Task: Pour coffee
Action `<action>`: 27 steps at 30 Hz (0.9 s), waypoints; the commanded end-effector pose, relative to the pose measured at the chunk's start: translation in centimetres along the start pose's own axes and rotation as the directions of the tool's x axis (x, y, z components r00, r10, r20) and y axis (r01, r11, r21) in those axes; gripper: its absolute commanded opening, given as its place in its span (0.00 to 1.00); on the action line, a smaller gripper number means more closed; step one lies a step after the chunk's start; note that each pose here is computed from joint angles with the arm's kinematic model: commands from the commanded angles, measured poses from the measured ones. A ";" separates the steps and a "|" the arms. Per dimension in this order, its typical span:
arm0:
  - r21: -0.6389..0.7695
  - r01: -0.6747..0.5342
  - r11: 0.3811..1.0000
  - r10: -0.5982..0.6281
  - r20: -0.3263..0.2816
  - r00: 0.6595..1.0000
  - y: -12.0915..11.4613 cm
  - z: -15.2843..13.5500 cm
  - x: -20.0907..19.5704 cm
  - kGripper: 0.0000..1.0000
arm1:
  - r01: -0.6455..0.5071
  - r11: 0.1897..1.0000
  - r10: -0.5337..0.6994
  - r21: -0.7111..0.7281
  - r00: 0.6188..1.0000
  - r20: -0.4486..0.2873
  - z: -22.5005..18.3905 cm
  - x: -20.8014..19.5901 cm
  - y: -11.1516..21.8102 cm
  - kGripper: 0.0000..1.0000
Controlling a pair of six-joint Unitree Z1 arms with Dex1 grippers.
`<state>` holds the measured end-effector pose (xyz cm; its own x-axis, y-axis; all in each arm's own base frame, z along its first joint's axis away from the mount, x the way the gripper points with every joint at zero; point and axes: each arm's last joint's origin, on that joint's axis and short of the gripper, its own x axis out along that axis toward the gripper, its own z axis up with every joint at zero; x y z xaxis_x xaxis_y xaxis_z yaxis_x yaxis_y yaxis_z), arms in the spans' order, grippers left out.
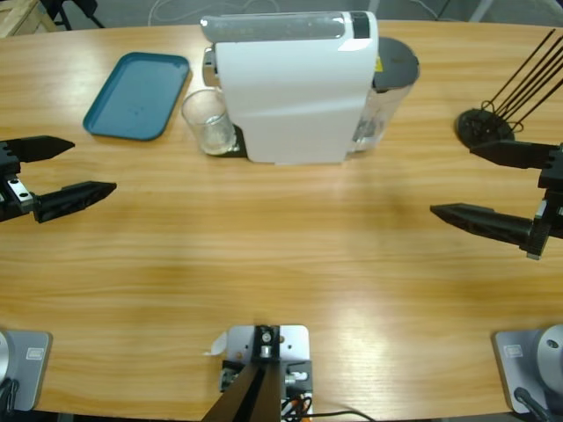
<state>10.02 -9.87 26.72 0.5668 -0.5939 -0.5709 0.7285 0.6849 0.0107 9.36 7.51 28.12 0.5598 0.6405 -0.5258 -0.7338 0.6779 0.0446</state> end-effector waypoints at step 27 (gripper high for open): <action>0.022 -0.003 1.000 0.003 -0.027 1.000 -0.1 -1.1 0.3 1.00 | -0.001 1.000 0.002 0.015 0.999 -0.053 -1.3 0.8 0.0 1.00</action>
<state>10.02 -9.86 26.69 0.5668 -0.5938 -0.5711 0.7285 0.6849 0.0108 9.30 7.47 27.83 0.5588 0.6399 -0.5275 -0.7337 0.6779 0.0451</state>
